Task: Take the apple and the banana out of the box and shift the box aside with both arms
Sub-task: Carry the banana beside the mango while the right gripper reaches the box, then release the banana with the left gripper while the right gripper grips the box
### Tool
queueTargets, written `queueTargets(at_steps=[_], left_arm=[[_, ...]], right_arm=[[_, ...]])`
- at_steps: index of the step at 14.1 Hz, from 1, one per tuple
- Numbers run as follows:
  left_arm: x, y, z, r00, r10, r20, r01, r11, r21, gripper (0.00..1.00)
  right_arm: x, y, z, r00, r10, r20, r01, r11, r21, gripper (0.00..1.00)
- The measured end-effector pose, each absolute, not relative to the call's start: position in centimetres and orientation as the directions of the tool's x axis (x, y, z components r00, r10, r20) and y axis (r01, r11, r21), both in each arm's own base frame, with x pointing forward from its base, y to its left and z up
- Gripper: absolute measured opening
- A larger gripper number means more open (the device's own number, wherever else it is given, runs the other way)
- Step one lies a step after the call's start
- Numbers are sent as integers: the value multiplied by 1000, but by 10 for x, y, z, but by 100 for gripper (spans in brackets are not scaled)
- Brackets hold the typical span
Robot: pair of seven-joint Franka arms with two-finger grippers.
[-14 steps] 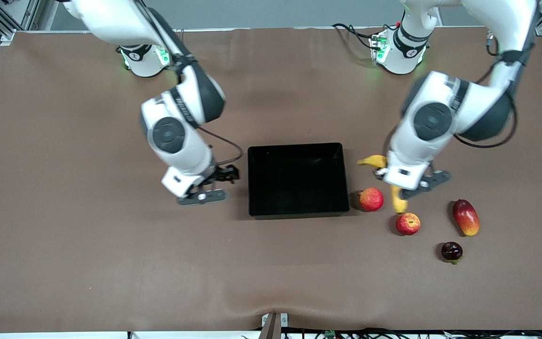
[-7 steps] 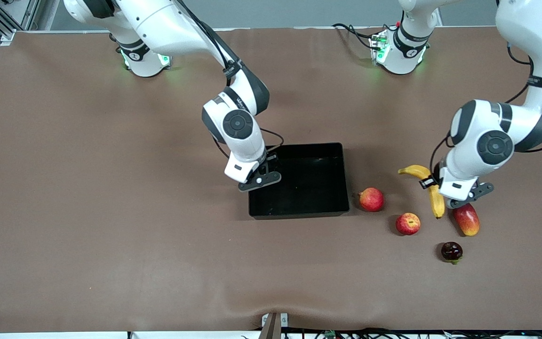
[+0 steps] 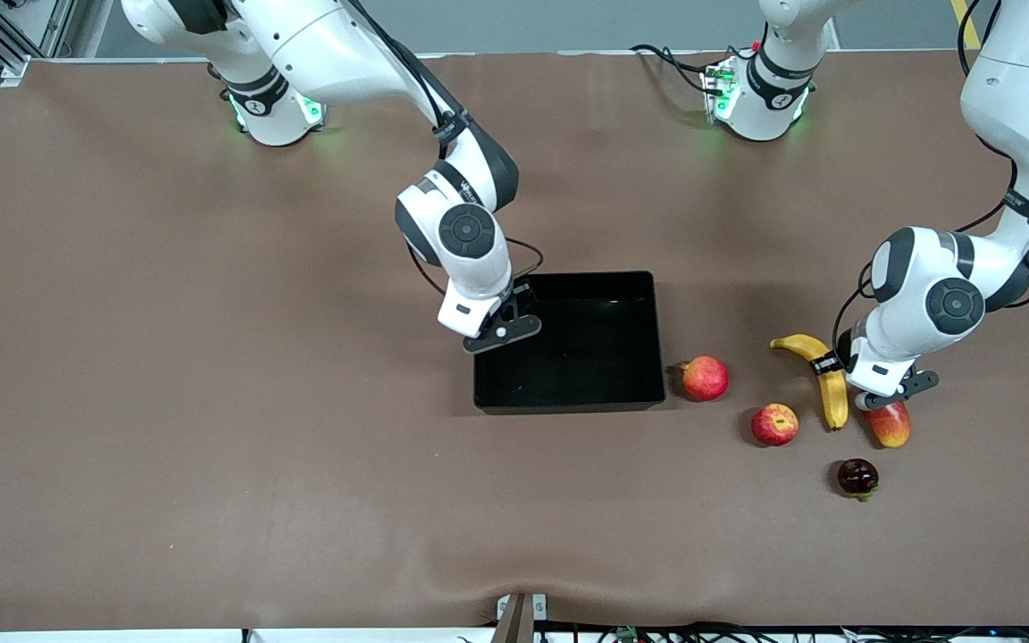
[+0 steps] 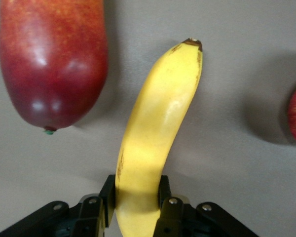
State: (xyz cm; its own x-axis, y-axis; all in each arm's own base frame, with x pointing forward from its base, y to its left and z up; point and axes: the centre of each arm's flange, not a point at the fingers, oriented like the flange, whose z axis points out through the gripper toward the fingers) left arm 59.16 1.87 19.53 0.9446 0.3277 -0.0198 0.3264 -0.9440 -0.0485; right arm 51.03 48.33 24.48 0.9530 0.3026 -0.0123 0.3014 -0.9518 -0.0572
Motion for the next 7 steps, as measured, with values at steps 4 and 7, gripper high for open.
queueTargets(at_steps=[4,7], left_arm=[[598,10,201,950,314,-3,313,-949,-40,73],[612,9,232,950,310,26,311,-949,-54,100]], right_arm=[[516,477,245,989,150,-15,149,-988,-46,100],[527,464,245,995,95,-8,95,-995,-32,90]])
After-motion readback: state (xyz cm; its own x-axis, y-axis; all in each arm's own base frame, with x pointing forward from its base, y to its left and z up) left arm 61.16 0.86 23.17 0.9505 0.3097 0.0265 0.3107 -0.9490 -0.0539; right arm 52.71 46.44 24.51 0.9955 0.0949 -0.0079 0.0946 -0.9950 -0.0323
